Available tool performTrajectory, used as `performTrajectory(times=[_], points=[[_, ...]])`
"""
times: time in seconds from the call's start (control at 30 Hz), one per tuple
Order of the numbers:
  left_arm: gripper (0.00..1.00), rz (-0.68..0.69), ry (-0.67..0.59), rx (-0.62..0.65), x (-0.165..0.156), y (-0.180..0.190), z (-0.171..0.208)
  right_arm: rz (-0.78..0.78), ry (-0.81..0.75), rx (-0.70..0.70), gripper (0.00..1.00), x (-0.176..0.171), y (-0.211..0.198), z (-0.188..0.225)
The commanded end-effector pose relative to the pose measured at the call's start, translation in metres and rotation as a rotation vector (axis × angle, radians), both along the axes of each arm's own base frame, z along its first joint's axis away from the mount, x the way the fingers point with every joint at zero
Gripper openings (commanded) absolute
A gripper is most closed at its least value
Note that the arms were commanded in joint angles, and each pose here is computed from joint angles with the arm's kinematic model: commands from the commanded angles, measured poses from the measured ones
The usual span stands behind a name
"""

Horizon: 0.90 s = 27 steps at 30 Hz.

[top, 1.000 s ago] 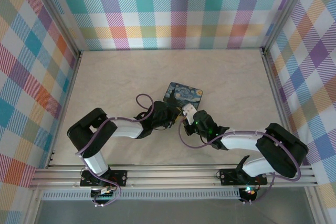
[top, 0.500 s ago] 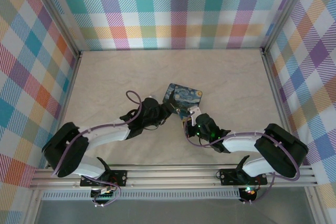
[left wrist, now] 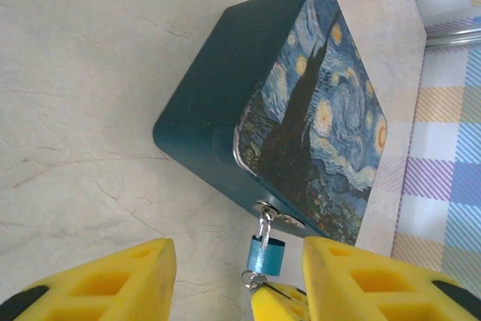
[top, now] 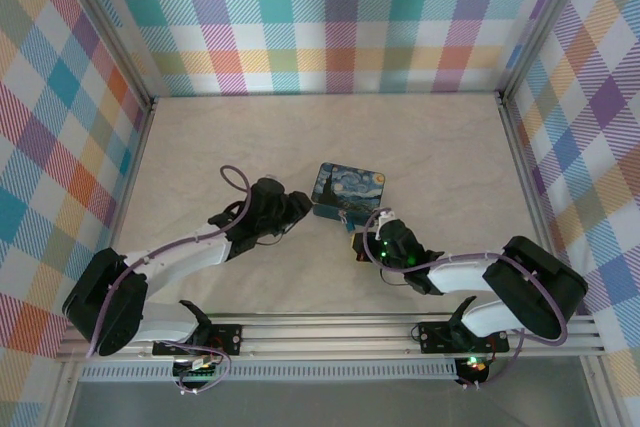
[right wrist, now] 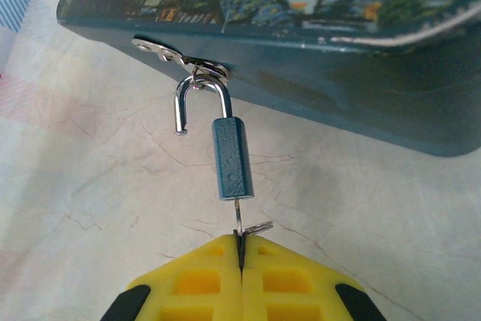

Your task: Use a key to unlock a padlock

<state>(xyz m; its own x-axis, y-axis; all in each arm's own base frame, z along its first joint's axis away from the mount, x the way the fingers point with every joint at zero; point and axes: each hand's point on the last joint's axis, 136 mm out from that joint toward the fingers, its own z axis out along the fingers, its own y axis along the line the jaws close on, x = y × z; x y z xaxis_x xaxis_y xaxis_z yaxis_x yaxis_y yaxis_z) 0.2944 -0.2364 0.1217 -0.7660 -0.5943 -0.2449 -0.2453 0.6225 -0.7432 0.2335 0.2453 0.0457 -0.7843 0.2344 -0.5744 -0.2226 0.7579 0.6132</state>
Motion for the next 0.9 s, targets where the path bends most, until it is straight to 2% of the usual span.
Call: performTrajectory(times=[0.0,0.13,0.23,0.3,0.4,0.57,0.7,0.87], points=[[0.53,-0.036,-0.004,-0.014,0.01,-0.001,0.008,-0.029,0.071,0.073,0.05,-0.002,0.003,-0.003],[0.66,-0.051,-0.018,-0.004,0.023,0.0,0.017,-0.025,0.099,0.059,0.08,-0.002,0.003,-0.008],[0.79,-0.079,-0.037,0.029,0.033,-0.002,0.024,-0.037,0.107,0.056,0.09,-0.002,0.0,-0.012],[0.84,-0.104,-0.036,0.045,0.041,-0.006,0.023,-0.037,0.111,0.052,0.11,-0.002,-0.001,-0.014],[0.86,-0.139,-0.013,0.065,0.051,-0.012,0.018,-0.036,0.11,0.045,0.18,-0.002,-0.002,-0.014],[0.87,-0.156,0.018,0.123,0.066,-0.015,0.003,-0.036,0.119,0.018,0.39,-0.006,-0.01,-0.018],[0.86,-0.196,0.022,0.118,0.072,-0.025,-0.004,-0.009,0.1,0.028,0.49,-0.007,-0.014,-0.012],[0.85,-0.241,0.075,0.135,0.072,-0.032,-0.026,0.064,0.046,0.106,0.61,-0.002,-0.01,0.014]])
